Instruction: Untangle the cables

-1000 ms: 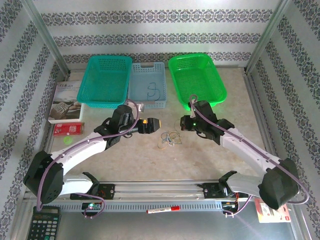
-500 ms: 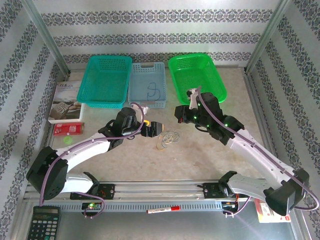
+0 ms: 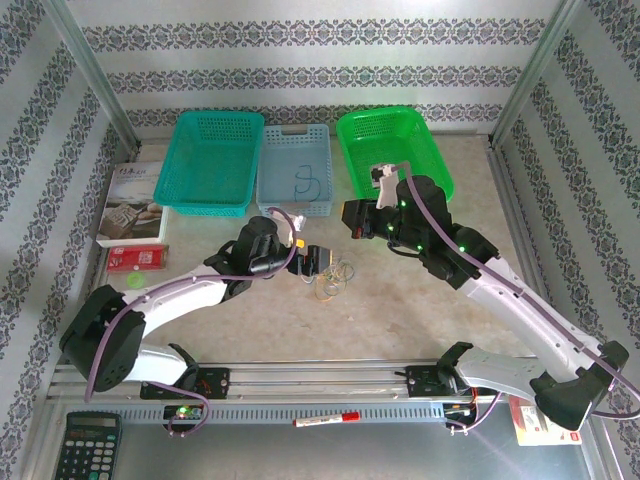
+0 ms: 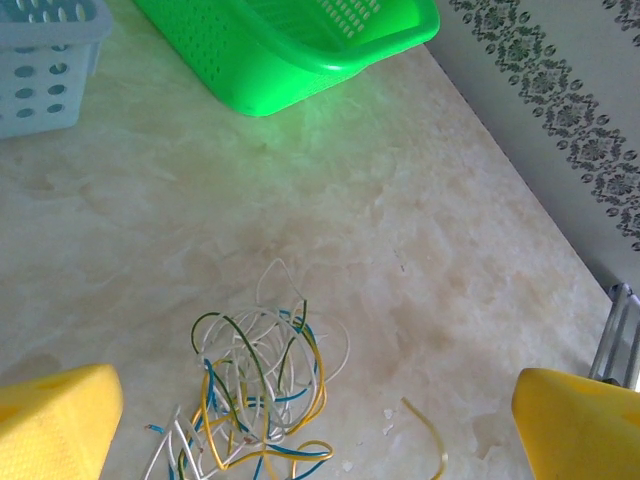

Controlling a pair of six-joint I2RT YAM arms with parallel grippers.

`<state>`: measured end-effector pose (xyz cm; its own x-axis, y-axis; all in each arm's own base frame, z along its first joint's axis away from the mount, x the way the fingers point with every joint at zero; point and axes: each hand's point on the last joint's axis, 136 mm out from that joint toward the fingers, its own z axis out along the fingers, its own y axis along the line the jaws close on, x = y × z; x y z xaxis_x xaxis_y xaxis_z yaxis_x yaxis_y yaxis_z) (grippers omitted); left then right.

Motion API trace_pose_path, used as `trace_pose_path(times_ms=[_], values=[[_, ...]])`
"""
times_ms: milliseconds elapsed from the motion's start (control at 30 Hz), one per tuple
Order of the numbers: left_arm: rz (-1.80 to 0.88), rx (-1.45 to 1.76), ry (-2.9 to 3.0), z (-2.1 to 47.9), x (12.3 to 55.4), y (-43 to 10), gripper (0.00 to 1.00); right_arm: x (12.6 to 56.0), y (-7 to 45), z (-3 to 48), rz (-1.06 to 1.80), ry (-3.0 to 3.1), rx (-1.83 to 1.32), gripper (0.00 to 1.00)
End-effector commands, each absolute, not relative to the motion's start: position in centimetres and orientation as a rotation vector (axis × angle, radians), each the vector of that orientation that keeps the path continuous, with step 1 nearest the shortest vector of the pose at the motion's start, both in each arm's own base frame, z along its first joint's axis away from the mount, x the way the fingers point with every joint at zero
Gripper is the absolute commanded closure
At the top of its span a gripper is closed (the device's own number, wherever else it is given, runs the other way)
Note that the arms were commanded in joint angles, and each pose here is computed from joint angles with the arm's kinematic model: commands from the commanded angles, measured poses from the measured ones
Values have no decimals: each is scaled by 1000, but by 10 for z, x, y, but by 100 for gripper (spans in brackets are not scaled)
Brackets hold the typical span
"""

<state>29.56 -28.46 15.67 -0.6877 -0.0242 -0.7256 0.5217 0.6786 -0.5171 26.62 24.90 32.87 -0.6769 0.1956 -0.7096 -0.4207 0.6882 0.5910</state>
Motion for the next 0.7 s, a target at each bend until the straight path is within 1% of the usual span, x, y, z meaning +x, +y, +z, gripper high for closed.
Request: trace_pose_path(times_ms=[0,67,100,167,233,300,333,367,500,667], values=[[-947,408,2094,164,296,-289,0,267,240,319,904,2131,-156,100],[-937,393,2095,164,296,-285,0,270,235,301,858,2168,-136,100],[-930,383,2105,163,294,-283,0,271,231,291,831,2189,-122,98],[-906,360,2121,161,294,-277,0,271,228,271,791,2230,-111,87],[-883,323,2140,159,292,-270,0,270,223,247,744,2282,-101,74],[-851,284,2159,156,291,-261,0,266,219,224,712,2329,-86,63],[-841,268,2163,156,290,-258,0,264,217,212,704,2351,-73,57],[-835,255,2166,157,290,-256,0,261,216,202,701,2371,-64,54],[-833,228,2160,158,287,-251,0,245,211,159,673,2446,-16,45],[-839,226,2153,161,288,-251,0,237,212,121,691,2496,48,42]])
